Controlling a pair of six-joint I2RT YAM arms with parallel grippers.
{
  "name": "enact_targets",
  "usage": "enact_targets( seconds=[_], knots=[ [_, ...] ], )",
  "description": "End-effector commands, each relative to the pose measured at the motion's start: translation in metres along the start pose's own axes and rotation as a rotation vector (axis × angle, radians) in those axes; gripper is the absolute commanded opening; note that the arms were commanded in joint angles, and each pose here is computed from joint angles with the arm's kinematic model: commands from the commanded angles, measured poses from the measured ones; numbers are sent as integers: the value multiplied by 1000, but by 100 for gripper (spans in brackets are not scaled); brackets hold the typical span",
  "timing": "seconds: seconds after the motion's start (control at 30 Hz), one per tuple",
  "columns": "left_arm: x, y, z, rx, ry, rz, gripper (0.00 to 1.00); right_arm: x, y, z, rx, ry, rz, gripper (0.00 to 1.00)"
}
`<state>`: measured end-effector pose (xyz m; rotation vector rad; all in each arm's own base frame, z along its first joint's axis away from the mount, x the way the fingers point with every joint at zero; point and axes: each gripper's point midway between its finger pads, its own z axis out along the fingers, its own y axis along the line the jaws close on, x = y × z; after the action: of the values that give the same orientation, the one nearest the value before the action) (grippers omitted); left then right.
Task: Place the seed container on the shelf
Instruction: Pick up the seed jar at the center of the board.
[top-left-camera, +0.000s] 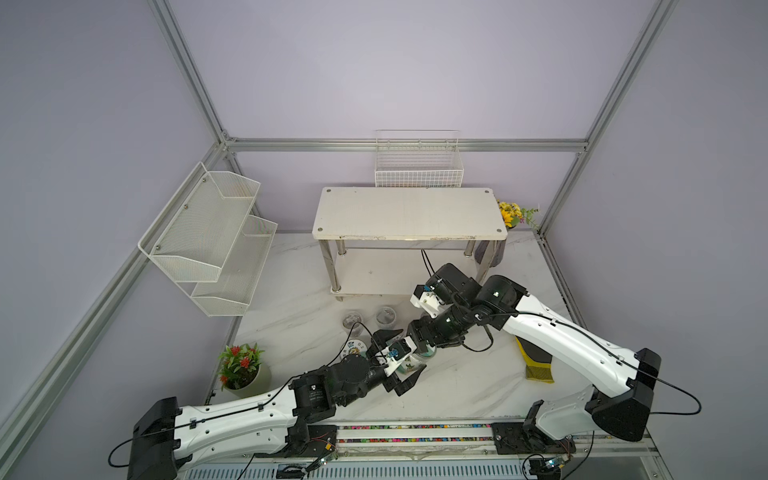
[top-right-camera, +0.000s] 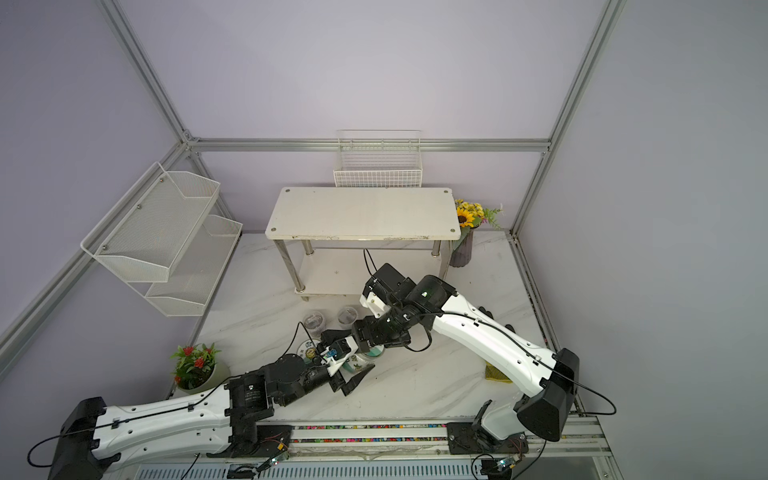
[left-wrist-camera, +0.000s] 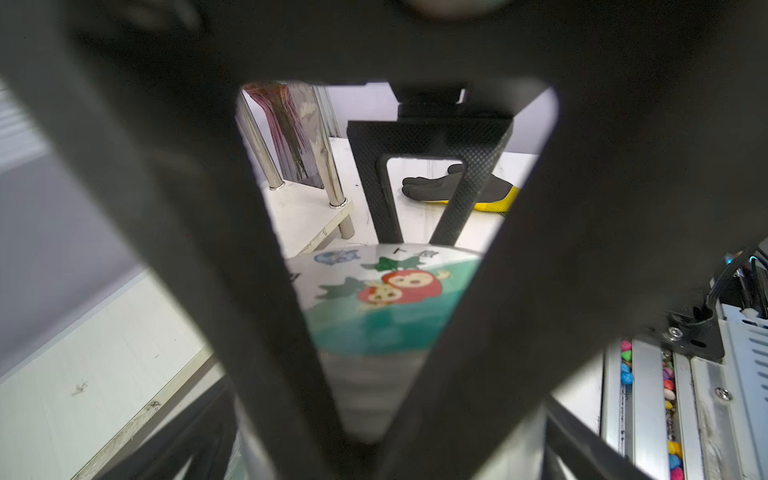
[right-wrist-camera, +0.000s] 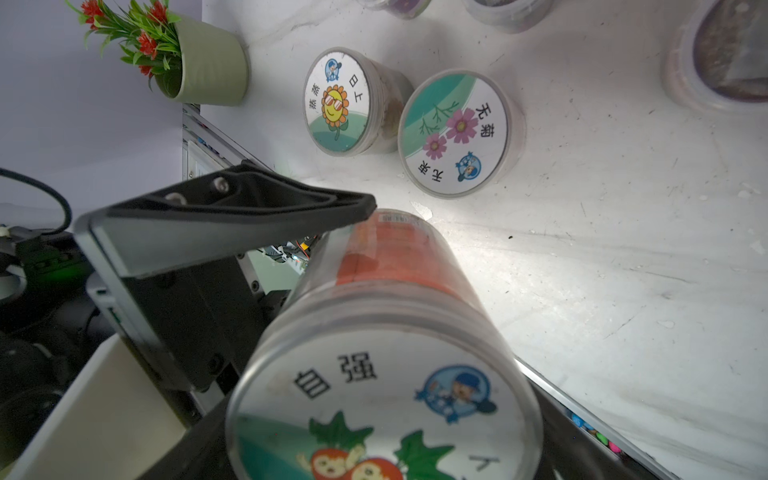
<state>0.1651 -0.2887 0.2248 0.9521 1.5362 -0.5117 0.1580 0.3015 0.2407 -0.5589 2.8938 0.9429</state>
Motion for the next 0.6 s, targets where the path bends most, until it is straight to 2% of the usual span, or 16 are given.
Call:
enact_targets(
  seconds=[0.0,0.33,0.57],
  knots=[
    [-36,8,-2,-18,-99,-34,100,-1,10,2,-40,-9,-41,60],
    [-32,13,1,-6,-65,-59,100,0,11,5,-40,0,-51,61],
    [-23,14,8,15,0,-69,89,1,12,6,-34,6,-62,62]
  ],
)
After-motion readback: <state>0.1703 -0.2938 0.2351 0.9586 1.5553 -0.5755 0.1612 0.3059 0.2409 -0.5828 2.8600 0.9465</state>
